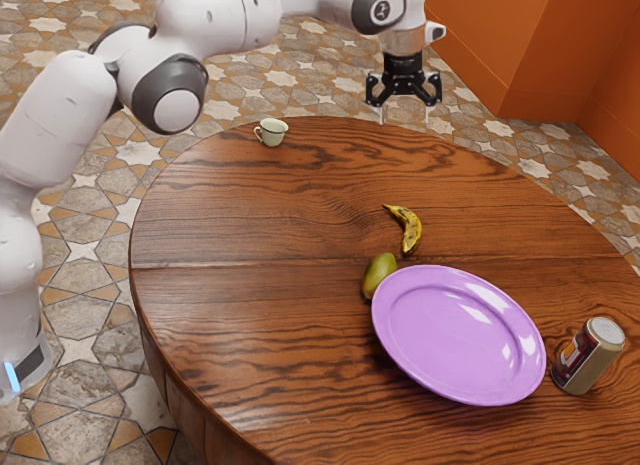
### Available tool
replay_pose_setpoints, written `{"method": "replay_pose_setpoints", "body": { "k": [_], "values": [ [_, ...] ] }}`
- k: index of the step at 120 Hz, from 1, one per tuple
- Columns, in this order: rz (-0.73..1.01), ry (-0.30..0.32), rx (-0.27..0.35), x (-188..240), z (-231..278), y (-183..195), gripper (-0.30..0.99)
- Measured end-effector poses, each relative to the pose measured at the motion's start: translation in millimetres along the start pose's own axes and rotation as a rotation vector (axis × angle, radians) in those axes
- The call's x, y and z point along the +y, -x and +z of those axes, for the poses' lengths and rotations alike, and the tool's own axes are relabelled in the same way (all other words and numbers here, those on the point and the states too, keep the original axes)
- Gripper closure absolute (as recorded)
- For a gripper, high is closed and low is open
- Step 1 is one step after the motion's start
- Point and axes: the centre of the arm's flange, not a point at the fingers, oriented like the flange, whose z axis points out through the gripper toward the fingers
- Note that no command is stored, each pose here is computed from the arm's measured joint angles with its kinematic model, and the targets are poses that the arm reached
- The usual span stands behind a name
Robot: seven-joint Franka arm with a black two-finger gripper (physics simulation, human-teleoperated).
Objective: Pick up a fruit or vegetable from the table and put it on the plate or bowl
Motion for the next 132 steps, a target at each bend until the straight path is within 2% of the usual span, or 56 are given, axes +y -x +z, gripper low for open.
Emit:
{"method": "replay_pose_setpoints", "body": {
  "k": [31,53,71,132],
  "values": [
    [-0.015,-0.011,-0.053,42.2,55.3,44.9,0.01],
    [-0.028,-0.044,-0.086,59.8,66.3,86.0,0.01],
    [-0.076,-0.084,-0.105,52.2,72.7,90.1,0.00],
    [-0.206,-0.197,-0.156,36.6,161.5,78.0,0.01]
  ]
}}
